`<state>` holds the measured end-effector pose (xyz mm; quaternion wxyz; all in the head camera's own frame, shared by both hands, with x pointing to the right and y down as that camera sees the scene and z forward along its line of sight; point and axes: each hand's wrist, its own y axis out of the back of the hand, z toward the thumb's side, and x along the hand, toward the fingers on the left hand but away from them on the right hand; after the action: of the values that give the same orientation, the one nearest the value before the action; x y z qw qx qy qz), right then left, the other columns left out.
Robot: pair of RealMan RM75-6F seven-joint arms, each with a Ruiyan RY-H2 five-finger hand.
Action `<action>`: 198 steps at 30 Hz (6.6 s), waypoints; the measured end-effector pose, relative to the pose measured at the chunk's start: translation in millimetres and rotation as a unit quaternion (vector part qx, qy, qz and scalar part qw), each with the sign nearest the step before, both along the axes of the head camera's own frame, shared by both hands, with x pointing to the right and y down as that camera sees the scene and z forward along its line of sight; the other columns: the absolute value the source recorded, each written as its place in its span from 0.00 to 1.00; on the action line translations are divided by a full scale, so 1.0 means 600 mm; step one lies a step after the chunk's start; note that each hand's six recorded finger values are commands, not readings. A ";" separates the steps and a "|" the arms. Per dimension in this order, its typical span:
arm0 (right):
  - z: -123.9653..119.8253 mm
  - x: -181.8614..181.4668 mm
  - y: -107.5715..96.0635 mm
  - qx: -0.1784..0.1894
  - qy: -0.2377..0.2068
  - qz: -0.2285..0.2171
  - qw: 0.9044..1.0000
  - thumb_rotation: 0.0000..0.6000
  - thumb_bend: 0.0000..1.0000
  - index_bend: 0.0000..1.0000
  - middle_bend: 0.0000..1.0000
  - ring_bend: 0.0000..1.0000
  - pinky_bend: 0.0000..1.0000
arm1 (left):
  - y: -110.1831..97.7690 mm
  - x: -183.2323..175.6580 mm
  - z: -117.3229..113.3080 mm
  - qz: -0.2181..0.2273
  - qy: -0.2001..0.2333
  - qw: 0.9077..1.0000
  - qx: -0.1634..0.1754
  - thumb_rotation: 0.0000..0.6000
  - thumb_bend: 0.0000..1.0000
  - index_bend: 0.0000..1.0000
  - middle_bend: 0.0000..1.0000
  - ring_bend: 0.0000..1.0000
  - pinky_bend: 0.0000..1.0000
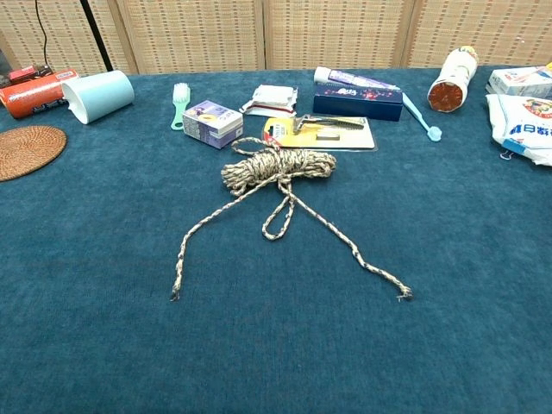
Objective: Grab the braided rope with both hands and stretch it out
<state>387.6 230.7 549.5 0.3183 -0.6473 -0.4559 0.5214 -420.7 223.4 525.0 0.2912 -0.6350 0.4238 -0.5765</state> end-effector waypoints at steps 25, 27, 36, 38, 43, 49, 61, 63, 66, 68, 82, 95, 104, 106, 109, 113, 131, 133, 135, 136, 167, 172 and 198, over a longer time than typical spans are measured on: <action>0.033 -0.123 -0.119 -0.023 -0.146 -0.119 0.982 1.00 0.28 0.38 0.26 0.26 0.21 | -0.023 -0.015 -0.052 0.012 -0.015 0.999 0.031 1.00 0.43 0.26 0.14 0.13 0.05; 0.041 -0.144 -0.126 -0.030 -0.152 -0.133 0.979 1.00 0.28 0.37 0.26 0.26 0.20 | -0.025 -0.016 -0.052 0.012 -0.017 0.999 0.030 1.00 0.43 0.26 0.14 0.13 0.05; 0.097 -0.239 -0.145 -0.071 -0.146 -0.185 0.969 1.00 0.17 0.38 0.26 0.25 0.20 | -0.034 -0.021 -0.038 0.012 -0.027 0.999 0.018 1.00 0.43 0.26 0.14 0.13 0.05; 0.112 -0.257 -0.147 -0.080 -0.139 -0.188 0.969 1.00 0.15 0.38 0.26 0.25 0.19 | -0.036 -0.022 -0.033 0.012 -0.029 0.999 0.015 1.00 0.43 0.26 0.14 0.13 0.05; 0.147 -0.303 -0.152 -0.098 -0.130 -0.188 0.969 1.00 0.12 0.40 0.27 0.25 0.17 | -0.043 -0.027 -0.023 0.011 -0.035 0.999 0.010 1.00 0.43 0.26 0.14 0.13 0.05; 0.178 -0.354 -0.150 -0.109 -0.114 -0.199 0.967 1.00 0.10 0.40 0.27 0.25 0.16 | -0.048 -0.035 -0.015 0.007 -0.040 0.999 0.008 1.00 0.43 0.26 0.14 0.13 0.05; 0.224 -0.419 -0.139 -0.112 -0.074 -0.207 0.969 1.00 0.10 0.40 0.27 0.25 0.14 | -0.053 -0.055 -0.017 0.000 -0.046 0.999 0.010 1.00 0.43 0.26 0.14 0.13 0.05; 0.232 -0.425 -0.136 -0.112 -0.066 -0.208 0.970 1.00 0.10 0.40 0.27 0.25 0.14 | -0.052 -0.057 -0.019 -0.001 -0.048 0.999 0.011 1.00 0.43 0.26 0.14 0.13 0.05; 0.241 -0.435 -0.132 -0.112 -0.061 -0.206 0.970 1.00 0.10 0.40 0.27 0.25 0.14 | -0.049 -0.062 -0.020 -0.003 -0.049 0.999 0.009 1.00 0.43 0.26 0.14 0.13 0.05; 0.245 -0.440 -0.132 -0.110 -0.054 -0.206 0.971 1.00 0.10 0.40 0.27 0.25 0.14 | -0.047 -0.065 -0.020 -0.004 -0.049 0.999 0.008 1.00 0.43 0.26 0.14 0.13 0.05; 0.273 -0.452 -0.127 -0.105 -0.014 -0.196 0.975 1.00 0.10 0.40 0.27 0.25 0.14 | -0.038 -0.078 -0.021 -0.010 -0.048 0.999 0.007 1.00 0.43 0.26 0.14 0.13 0.05; 0.283 -0.450 -0.123 -0.102 0.013 -0.199 0.975 1.00 0.10 0.40 0.27 0.24 0.13 | -0.032 -0.081 -0.021 -0.012 -0.045 0.999 0.006 1.00 0.43 0.26 0.14 0.13 0.05; 0.289 -0.417 -0.132 -0.084 0.055 -0.198 0.975 1.00 0.10 0.40 0.27 0.23 0.12 | -0.032 -0.077 -0.017 -0.008 -0.041 0.999 0.004 1.00 0.43 0.26 0.14 0.13 0.05; 0.289 -0.407 -0.136 -0.080 0.062 -0.194 0.976 1.00 0.10 0.40 0.27 0.23 0.11 | -0.033 -0.076 -0.016 -0.008 -0.041 0.999 0.005 1.00 0.43 0.26 0.14 0.13 0.05; 0.290 -0.393 -0.146 -0.072 0.071 -0.188 0.977 1.00 0.10 0.40 0.27 0.23 0.11 | -0.033 -0.075 -0.015 -0.006 -0.041 0.999 0.004 1.00 0.43 0.26 0.14 0.13 0.05; 0.294 -0.377 -0.158 -0.066 0.085 -0.183 0.977 1.00 0.10 0.41 0.27 0.23 0.11 | -0.033 -0.074 -0.013 -0.006 -0.040 0.999 0.003 1.00 0.43 0.26 0.14 0.13 0.05; 0.280 -0.360 -0.166 -0.069 0.077 -0.184 0.978 1.00 0.38 0.43 0.09 0.06 0.00 | -0.035 -0.074 -0.006 -0.006 -0.039 0.999 0.000 1.00 0.43 0.26 0.14 0.13 0.00; 0.271 -0.360 -0.163 -0.068 0.068 -0.178 0.979 1.00 0.38 0.42 0.00 0.00 0.00 | -0.035 -0.073 -0.006 -0.006 -0.038 0.999 0.001 1.00 0.43 0.26 0.14 0.13 0.00; 0.264 -0.360 -0.163 -0.069 0.055 -0.168 0.982 1.00 0.38 0.41 0.00 0.00 0.00 | -0.035 -0.074 -0.006 -0.006 -0.038 0.999 0.001 1.00 0.43 0.26 0.14 0.13 0.00; 0.260 -0.357 -0.163 -0.069 0.047 -0.159 0.984 1.00 0.38 0.42 0.00 0.00 0.00 | -0.034 -0.074 -0.006 -0.007 -0.038 0.999 0.001 1.00 0.43 0.26 0.14 0.13 0.00; 0.318 -0.354 -0.149 -0.111 0.032 -0.112 0.987 1.00 0.39 0.46 0.00 0.00 0.00 | -0.036 -0.075 -0.008 -0.004 -0.034 0.999 0.006 1.00 0.43 0.27 0.14 0.13 0.00; 0.325 -0.356 -0.152 -0.112 0.037 -0.110 0.987 1.00 0.39 0.47 0.00 0.00 0.00 | -0.036 -0.079 -0.007 -0.006 -0.034 0.999 0.006 1.00 0.43 0.26 0.15 0.13 0.00; 0.337 -0.361 -0.159 -0.114 0.040 -0.107 0.987 1.00 0.49 0.54 0.00 0.00 0.00 | -0.033 -0.085 0.002 -0.011 -0.031 0.999 0.002 1.00 0.43 0.27 0.15 0.13 0.00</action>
<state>171.3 135.4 751.6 0.3147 -0.7029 -0.3080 0.5585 -471.8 203.9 526.2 0.2993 -0.6115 0.4227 -0.5981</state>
